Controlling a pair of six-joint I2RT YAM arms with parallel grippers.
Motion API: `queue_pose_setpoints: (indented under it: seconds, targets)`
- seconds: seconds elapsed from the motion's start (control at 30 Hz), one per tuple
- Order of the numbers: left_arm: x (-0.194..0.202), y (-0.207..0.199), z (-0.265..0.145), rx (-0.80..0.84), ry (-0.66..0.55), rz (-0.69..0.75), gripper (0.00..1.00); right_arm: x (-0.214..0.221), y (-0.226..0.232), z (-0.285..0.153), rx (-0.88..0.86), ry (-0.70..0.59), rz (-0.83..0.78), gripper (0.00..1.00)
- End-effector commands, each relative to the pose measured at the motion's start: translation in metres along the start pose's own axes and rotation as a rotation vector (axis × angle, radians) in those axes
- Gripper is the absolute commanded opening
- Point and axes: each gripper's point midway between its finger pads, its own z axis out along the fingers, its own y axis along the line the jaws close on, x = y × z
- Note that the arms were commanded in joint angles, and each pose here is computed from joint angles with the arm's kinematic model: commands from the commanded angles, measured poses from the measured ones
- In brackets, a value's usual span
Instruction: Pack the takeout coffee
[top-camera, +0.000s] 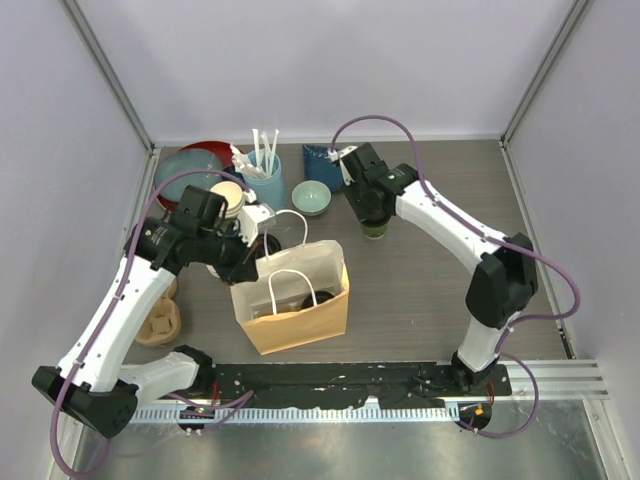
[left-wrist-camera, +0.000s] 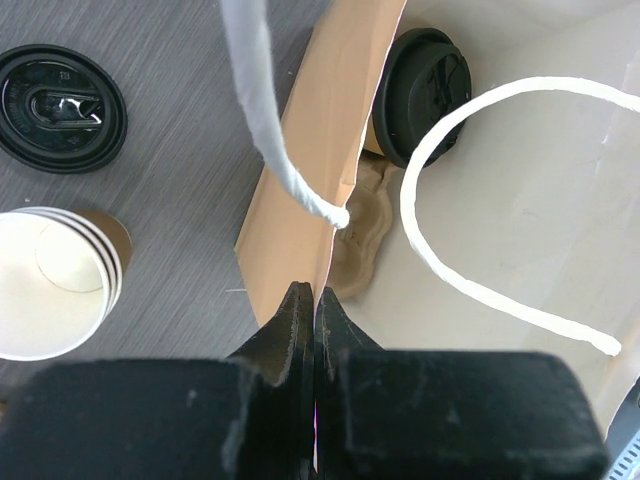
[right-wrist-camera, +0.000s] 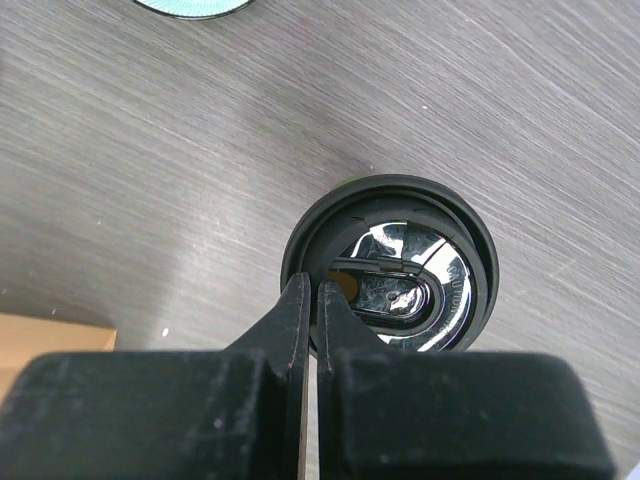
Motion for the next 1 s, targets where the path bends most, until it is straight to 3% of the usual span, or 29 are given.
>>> queue_pose_setpoints:
  seconds: [0.0, 0.33, 0.53, 0.97]
  targets:
    - [-0.012, -0.005, -0.003, 0.029, -0.034, 0.010, 0.00, -0.028, -0.018, -0.078, 0.017, -0.146, 0.060, 0.01]
    - [-0.026, -0.009, 0.004, 0.059, -0.066, 0.032, 0.00, -0.048, -0.022, -0.189, -0.047, -0.300, 0.108, 0.01]
    - [-0.035, -0.010, 0.010, 0.070, -0.081, 0.038, 0.00, -0.067, 0.011, -0.267, -0.148, -0.434, 0.040, 0.01]
    - [-0.045, -0.016, 0.015, 0.091, -0.082, 0.067, 0.00, -0.075, 0.083, -0.344, -0.545, -0.595, -0.104, 0.01]
